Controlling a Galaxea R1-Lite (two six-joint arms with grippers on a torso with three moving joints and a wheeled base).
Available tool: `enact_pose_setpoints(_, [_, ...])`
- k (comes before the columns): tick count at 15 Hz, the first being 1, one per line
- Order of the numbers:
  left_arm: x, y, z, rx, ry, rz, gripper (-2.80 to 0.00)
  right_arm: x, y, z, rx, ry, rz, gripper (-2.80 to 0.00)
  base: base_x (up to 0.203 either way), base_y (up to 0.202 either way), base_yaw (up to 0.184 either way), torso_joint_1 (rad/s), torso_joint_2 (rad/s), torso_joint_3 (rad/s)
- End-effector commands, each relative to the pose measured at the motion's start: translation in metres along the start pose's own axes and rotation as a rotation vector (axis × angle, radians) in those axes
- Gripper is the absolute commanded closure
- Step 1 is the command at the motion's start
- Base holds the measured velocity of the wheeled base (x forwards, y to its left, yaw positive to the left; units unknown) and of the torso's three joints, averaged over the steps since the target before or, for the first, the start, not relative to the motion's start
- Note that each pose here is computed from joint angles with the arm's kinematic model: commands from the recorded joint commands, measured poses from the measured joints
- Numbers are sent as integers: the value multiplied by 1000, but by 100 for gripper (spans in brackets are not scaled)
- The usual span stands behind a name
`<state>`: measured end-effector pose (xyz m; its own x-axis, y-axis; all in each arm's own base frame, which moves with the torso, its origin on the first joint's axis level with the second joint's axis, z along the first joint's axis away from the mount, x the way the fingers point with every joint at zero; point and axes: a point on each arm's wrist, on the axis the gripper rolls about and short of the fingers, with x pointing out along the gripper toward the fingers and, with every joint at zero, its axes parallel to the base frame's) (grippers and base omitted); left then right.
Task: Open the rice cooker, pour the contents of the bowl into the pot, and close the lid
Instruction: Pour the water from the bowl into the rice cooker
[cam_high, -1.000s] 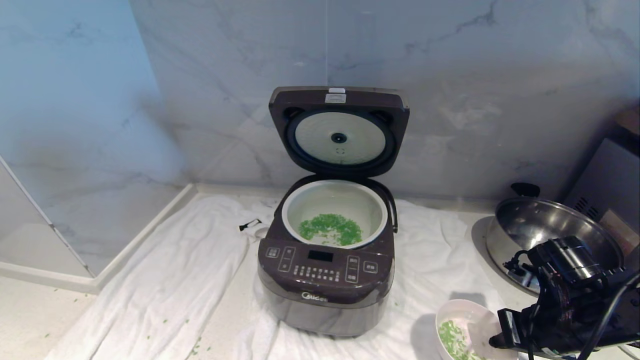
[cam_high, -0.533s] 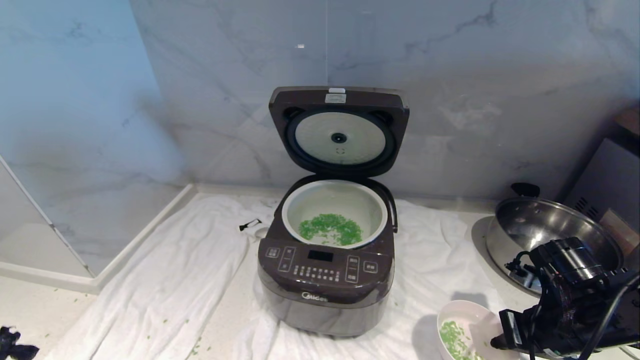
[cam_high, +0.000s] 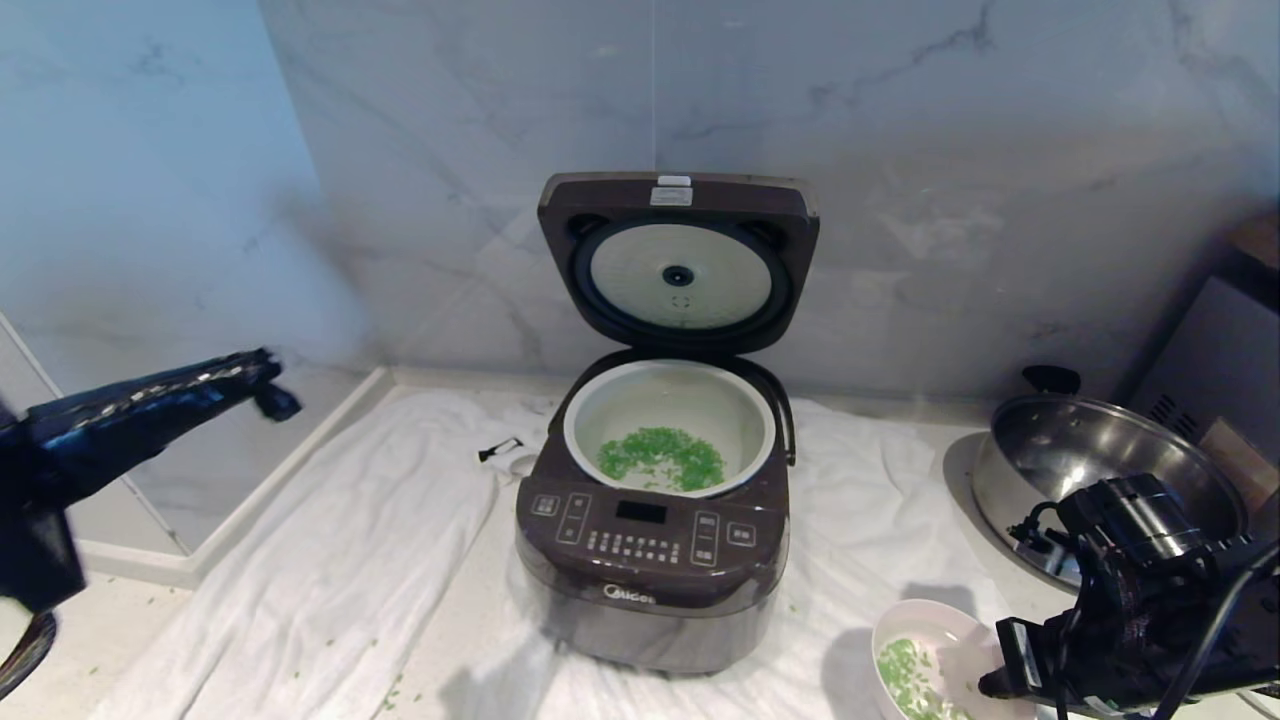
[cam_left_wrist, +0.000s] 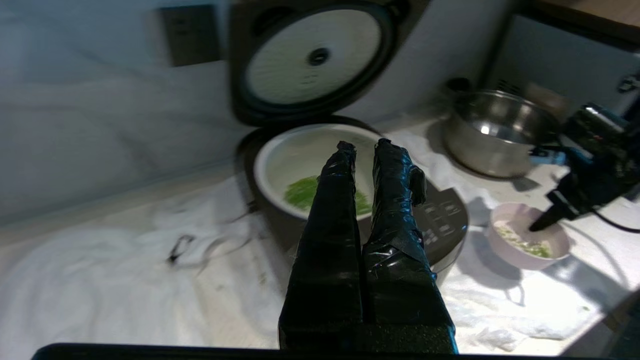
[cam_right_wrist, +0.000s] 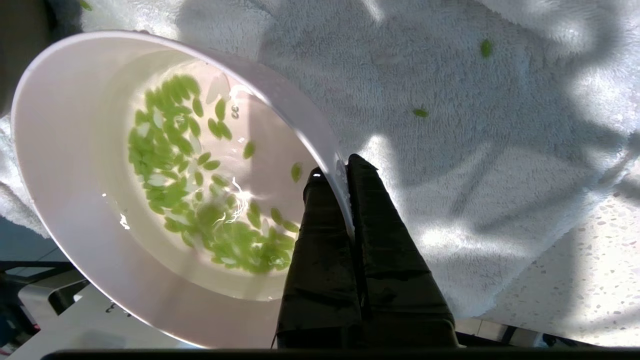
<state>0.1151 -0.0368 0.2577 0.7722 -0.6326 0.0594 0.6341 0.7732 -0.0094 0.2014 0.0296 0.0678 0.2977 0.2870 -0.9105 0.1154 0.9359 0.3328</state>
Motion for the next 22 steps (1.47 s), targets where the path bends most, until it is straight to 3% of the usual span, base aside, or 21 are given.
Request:
enact_pose_setpoints(1, [71, 14, -10, -60, 123, -95, 0, 1, 0, -1, 3, 6, 1, 0, 0, 0, 0, 0, 0, 0])
enact_pose_setpoints(6, [181, 9, -12, -51, 104, -236, 0, 1, 0, -1, 6, 13, 12, 0, 0, 0, 0, 0, 0, 0])
enact_pose_setpoints(10, [245, 15, -14, -35, 59, -260, 0, 2, -1, -2, 7, 17, 11, 0, 0, 0, 0, 0, 0, 0])
enact_pose_setpoints(15, [271, 23, -37, -46, 96, -251, 0, 2, -1, -2, 8, 21, 10, 0, 0, 0, 0, 0, 0, 0])
enact_pose_setpoints(22, [306, 43, -33, -23, 29, -169, 0, 4, -1, -2, 12, 28, 7, 0, 0, 0, 0, 0, 0, 0])
